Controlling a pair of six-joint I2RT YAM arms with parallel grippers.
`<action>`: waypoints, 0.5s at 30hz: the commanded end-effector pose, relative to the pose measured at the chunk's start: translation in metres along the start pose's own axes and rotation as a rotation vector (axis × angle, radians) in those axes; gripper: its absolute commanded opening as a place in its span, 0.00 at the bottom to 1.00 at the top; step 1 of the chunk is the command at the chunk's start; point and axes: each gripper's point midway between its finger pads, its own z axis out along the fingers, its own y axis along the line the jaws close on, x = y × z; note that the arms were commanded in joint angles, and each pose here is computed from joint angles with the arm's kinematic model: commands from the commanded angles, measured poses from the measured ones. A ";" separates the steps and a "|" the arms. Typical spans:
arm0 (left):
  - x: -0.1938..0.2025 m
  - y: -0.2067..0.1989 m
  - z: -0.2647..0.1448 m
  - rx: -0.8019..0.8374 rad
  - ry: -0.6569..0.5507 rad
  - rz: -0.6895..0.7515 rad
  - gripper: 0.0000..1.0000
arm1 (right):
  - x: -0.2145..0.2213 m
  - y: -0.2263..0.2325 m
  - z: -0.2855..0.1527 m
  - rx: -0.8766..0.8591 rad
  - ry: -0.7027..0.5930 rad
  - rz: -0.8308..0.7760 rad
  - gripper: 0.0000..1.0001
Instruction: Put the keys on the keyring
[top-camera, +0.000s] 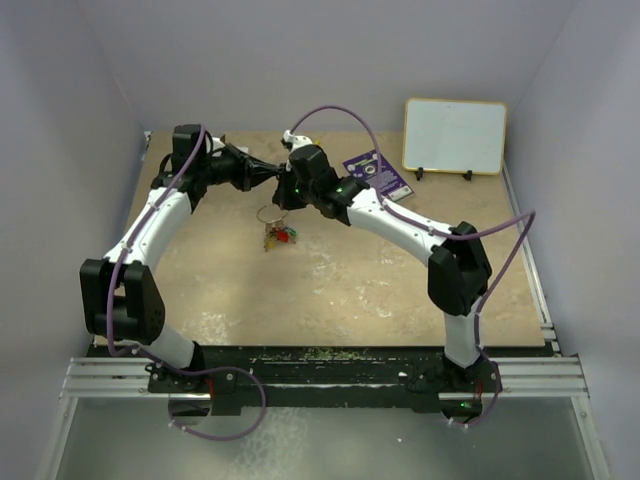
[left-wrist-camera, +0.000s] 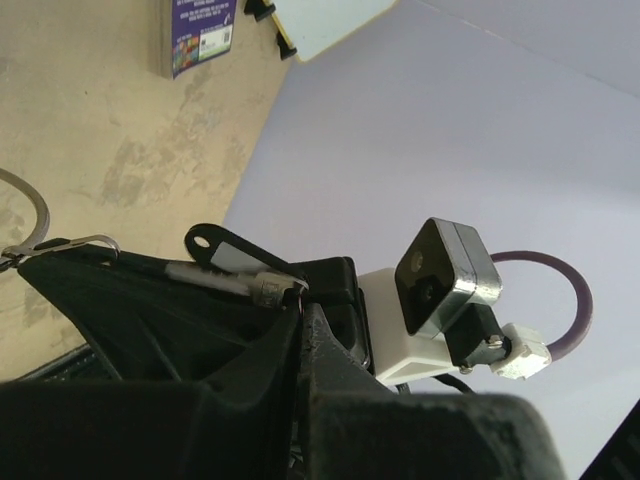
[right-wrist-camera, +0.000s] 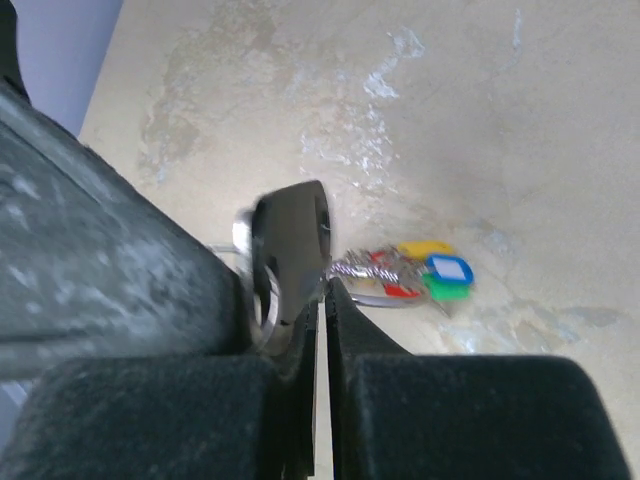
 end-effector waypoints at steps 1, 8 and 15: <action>0.022 -0.019 -0.009 0.049 0.065 0.012 0.04 | -0.041 0.018 -0.049 -0.070 -0.160 0.011 0.00; 0.013 -0.015 -0.006 0.049 0.040 0.018 0.04 | -0.053 0.015 -0.100 -0.067 -0.241 -0.015 0.00; 0.011 -0.013 -0.005 0.047 0.031 0.033 0.04 | -0.082 0.020 -0.136 -0.053 -0.351 -0.006 0.00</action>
